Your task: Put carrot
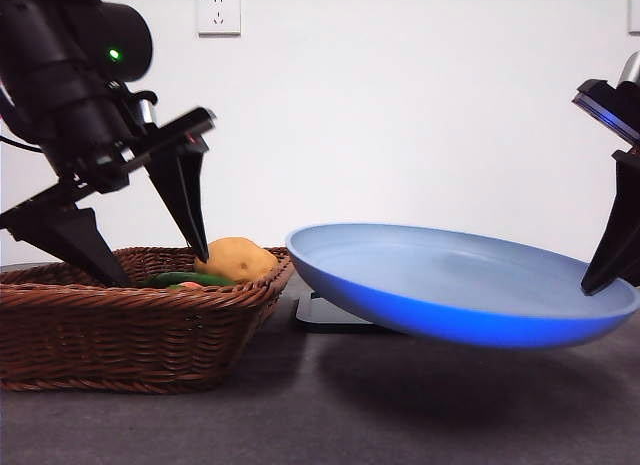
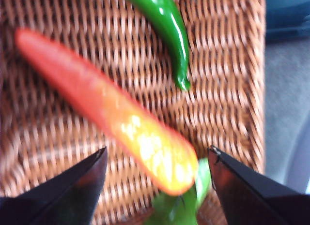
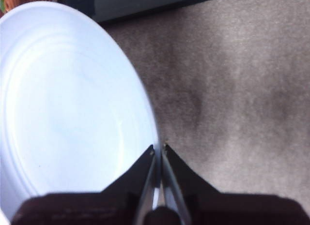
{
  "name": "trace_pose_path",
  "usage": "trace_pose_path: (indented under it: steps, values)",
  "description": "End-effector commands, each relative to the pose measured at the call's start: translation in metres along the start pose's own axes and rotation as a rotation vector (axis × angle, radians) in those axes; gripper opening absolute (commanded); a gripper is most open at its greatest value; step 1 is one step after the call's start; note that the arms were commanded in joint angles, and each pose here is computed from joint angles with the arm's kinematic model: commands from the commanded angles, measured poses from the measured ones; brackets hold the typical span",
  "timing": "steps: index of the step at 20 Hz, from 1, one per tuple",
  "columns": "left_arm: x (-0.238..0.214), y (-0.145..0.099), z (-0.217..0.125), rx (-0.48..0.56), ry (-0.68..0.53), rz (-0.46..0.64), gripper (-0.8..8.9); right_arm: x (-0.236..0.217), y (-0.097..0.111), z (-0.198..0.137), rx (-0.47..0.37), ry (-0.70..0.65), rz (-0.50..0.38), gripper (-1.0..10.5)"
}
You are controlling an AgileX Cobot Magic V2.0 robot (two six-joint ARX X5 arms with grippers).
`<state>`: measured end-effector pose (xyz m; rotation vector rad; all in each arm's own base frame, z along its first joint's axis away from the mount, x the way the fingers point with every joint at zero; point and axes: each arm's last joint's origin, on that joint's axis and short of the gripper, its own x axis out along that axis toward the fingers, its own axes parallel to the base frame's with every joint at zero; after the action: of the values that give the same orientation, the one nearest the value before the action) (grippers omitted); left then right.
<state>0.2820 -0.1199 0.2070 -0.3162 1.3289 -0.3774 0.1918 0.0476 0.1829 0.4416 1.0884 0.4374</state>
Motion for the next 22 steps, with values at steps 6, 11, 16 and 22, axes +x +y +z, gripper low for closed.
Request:
trace_pose_path:
  steps: [6, 11, 16, 22]
  values:
    - [0.016, 0.000, 0.005, -0.019, 0.060, 0.034, 3.18, -0.001, 0.003, 0.004, -0.022, -0.012, 0.014, 0.0]
    - [0.020, 0.000, 0.004, -0.017, 0.076, 0.033, 3.17, -0.001, 0.003, 0.004, -0.022, -0.012, 0.014, 0.0]
    - [0.020, 0.000, 0.004, 0.016, 0.080, 0.032, 1.55, -0.001, 0.003, 0.004, -0.022, -0.011, 0.014, 0.0]
    - [0.016, -0.001, 0.007, 0.060, 0.092, -0.046, 1.37, -0.001, 0.003, 0.004, -0.034, -0.012, 0.014, 0.0]
